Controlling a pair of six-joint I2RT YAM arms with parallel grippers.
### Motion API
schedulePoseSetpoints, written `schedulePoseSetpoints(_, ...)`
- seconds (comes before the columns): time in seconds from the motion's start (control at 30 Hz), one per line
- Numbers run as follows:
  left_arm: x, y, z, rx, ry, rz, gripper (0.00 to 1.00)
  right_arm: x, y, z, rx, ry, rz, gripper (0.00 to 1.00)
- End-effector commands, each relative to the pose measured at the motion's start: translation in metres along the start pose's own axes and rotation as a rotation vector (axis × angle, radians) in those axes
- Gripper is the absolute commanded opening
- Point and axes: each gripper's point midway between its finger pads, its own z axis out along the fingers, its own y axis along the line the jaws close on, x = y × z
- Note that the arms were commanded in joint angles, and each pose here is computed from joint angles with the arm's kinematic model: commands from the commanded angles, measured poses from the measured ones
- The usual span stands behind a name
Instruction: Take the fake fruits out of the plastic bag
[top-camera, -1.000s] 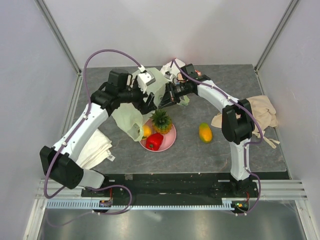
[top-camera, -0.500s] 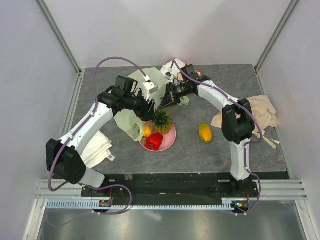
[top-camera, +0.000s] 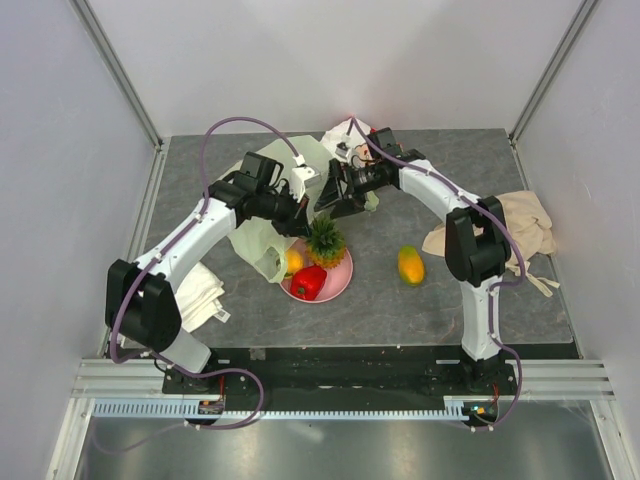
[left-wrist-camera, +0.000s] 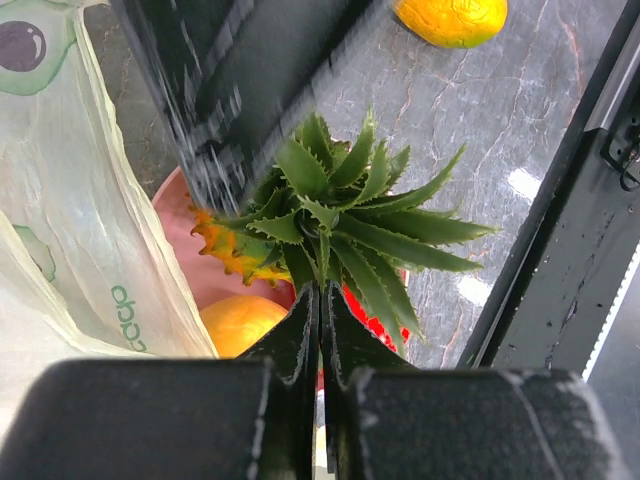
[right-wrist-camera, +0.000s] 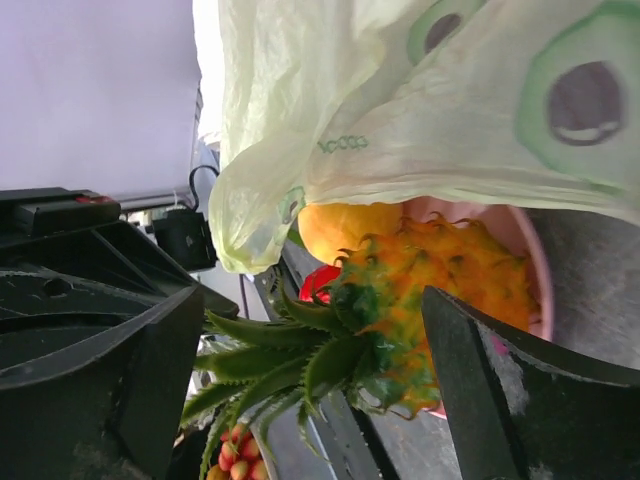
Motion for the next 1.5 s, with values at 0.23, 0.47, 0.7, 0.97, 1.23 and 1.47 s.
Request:
schedulePoseSetpoints(0.23,-0.019,-0.003,-0.012,-0.034,-0.075,0.01,0.02,-0.032,-0.063,-0.142,0.446,-0.163,-0.294,0.98)
schedulePoseSetpoints(0.47,-0.02,0.0,-0.015,-0.059,-0.084,0.01,0.02,0.057,-0.099,-0.183,0.649,0.058,-0.283,0.98)
schedulePoseSetpoints(0.7,-0.017,0.003,-0.014,-0.072,-0.081,0.006,0.02,0.099,-0.107,-0.189,0.707,0.135,-0.168,0.98)
schedulePoseSetpoints(0.97,-0.012,0.009,-0.01,-0.084,-0.07,0.001,0.02,0.136,-0.126,-0.177,0.707,0.248,-0.104,0.98)
schedulePoseSetpoints(1.23,-0.013,0.013,-0.011,-0.099,-0.08,-0.006,0.02,0.155,-0.137,-0.163,0.701,0.35,-0.074,0.89)
schedulePoseSetpoints(1.47,-0.01,0.014,-0.011,-0.1,-0.081,-0.02,0.02,0.146,-0.157,-0.153,0.723,0.362,-0.057,0.8)
